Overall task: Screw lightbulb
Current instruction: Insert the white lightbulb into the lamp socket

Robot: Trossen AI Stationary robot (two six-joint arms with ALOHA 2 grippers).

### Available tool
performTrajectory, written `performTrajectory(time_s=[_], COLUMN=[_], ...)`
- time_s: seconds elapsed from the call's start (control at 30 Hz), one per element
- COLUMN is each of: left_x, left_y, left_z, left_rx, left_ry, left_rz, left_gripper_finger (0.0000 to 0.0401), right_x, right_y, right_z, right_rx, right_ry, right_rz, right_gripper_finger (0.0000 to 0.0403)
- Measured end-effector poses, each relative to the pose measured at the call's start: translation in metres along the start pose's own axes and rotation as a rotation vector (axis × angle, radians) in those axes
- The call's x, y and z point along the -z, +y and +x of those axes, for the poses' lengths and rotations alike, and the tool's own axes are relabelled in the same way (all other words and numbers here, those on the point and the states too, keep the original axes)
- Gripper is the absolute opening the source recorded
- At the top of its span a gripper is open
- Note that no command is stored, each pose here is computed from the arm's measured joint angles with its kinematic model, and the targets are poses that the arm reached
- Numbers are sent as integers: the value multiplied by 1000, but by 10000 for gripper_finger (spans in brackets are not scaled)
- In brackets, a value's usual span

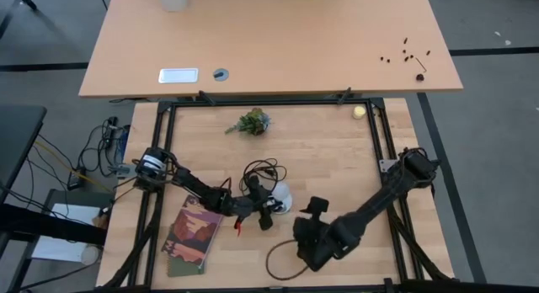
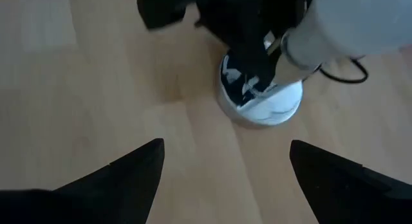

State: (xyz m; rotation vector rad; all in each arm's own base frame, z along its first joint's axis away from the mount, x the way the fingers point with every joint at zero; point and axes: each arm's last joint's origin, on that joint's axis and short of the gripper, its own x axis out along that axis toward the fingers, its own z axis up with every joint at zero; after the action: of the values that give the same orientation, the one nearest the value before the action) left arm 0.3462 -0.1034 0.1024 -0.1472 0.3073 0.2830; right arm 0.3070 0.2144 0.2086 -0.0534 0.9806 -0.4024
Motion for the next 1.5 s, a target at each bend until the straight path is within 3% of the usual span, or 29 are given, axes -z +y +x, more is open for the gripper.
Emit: performTrajectory(time_s=[0.2, 0.4, 0.67, 1.17, 1.5], left_x=[2, 2, 3, 5, 5], left_y=[-5, -8, -12, -19, -19], left_z=[-2, -3, -5, -9, -9], left_rx=[63, 117, 164, 267, 262], left_ry=[15, 27, 32, 56, 57], left_rz=[63, 107, 106, 120, 116], left_gripper_finger=[188, 188, 188, 188, 188], right_x=[49, 68, 63, 24, 31], right_y=[-1, -6, -16, -36, -33], right_z=[32, 44, 44, 64, 57], right_rx=[36, -49, -139, -268, -303], right_ry=[-44, -273, -434, -480, -435], right_rz=[36, 115, 55, -19, -38], right_gripper_finger=[344, 344, 344, 344, 344])
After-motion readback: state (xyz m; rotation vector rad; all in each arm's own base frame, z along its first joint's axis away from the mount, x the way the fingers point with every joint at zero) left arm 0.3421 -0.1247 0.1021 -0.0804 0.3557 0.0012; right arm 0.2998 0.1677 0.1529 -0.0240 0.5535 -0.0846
